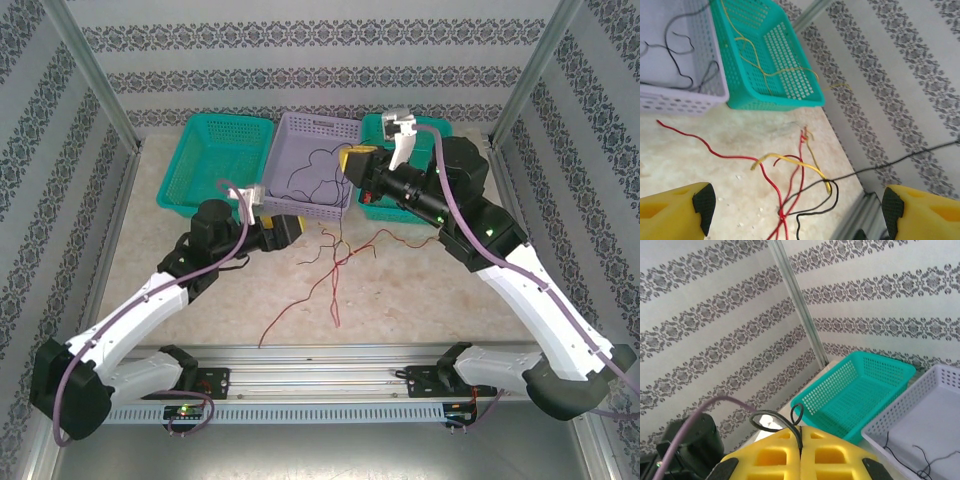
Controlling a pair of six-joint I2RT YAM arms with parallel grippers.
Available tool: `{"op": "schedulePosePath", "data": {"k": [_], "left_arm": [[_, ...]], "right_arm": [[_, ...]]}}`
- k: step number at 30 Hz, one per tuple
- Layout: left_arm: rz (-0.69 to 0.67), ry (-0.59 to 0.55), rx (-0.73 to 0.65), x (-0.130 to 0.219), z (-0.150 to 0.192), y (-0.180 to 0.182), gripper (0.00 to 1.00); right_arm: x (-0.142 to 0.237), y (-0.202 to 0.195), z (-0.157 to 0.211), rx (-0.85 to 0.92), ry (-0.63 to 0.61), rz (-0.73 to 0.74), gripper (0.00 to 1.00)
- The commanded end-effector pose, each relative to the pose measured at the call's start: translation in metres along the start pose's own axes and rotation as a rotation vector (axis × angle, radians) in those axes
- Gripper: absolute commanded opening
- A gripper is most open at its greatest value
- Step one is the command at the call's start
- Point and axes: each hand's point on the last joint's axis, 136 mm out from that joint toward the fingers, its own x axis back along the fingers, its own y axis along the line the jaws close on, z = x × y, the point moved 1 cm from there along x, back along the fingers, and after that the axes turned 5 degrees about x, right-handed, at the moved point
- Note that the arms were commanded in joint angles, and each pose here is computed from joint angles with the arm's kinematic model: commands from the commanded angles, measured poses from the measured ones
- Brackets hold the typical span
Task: Untangle the cables
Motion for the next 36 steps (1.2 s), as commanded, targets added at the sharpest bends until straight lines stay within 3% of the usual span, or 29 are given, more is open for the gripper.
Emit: {"op": "schedulePosePath", "data": {"k": [1,8,14,28,30,36], "left_arm": [[0.15,0.025,-0.013,0.008,0.012,-0.026,0.87],[0.192,0.154,-0.057,0.011,0.065,-0.014,0.87],[0.12,0.196,-0.085,0.013,0.084,0.009,0.87],[0.076,0.317,-0.165,-0.048,0.107,0.018,0.84],[0.085,0.311,-0.167,-0.053,0.106,0.016,0.8],[0.068,0.278,-0.169,-0.06,0.1,0.02,0.53]], "right_arm": [[0.004,0.009,-0.026,0.019,-0.056,-0.01,0.0],[-0.005,0.006,-0.045,0.037,-0.069,0.026,0.0],[-0.012,0.011,-0.056,0.044,-0.068,0.011,0.0],[-0.017,0.023,-0.062,0.039,-0.077,-0.027,0.0],[-0.017,0.025,-0.061,0.038,-0.075,-0.032,0.0],[-0.013,0.029,-0.065,0.034,-0.091,-0.045,0.0]]}}
